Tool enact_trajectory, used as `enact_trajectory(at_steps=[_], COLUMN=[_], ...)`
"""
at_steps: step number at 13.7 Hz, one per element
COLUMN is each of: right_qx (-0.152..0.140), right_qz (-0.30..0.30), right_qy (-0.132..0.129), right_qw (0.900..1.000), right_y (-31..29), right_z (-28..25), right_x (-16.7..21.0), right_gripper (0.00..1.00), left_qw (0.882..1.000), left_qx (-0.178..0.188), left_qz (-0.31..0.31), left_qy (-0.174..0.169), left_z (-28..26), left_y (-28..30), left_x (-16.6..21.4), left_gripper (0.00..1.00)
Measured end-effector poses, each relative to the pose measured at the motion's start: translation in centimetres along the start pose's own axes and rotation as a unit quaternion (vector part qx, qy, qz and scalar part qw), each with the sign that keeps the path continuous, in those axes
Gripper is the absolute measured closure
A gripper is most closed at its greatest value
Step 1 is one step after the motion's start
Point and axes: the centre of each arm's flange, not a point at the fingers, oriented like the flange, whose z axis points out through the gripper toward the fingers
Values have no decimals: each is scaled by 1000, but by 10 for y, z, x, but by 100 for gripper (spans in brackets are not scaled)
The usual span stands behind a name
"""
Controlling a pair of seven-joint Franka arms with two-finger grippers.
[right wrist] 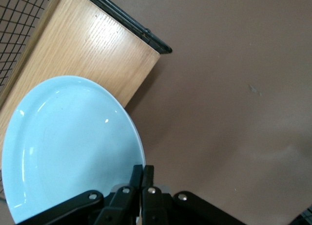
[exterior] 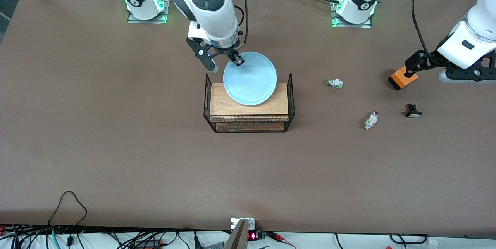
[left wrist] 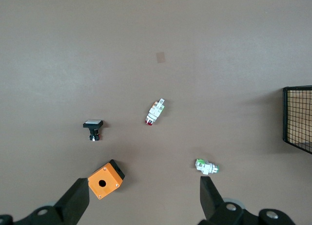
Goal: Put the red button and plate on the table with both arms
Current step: 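Lift the blue plate out of the basket with the right gripper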
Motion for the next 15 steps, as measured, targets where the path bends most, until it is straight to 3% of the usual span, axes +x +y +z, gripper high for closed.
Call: enact_trajectory(at_steps=[6,9,11,15], right_qx=[-48,-68,-79,-90], right_qz=[-10,-51,-105,-213], right_qy=[-7,-8,-8,-11], right_qw=[999,996,991,973], right_y=[54,94,116,127], right_z=[-92,-149,-173,-185], right_x=[-4,-1,24,128], right_gripper=[97,97,97,97], left_qw=[1000,1000,1000,1000], left_qx=[0,0,0,0], left_qz=[0,2,3,3], left_qy=[-2,-3,-3,-4], left_z=[0,0,0,0], left_y=[0,2,3,4], left_x=[0,-1,-1,-1], left_gripper=[0,0,0,0])
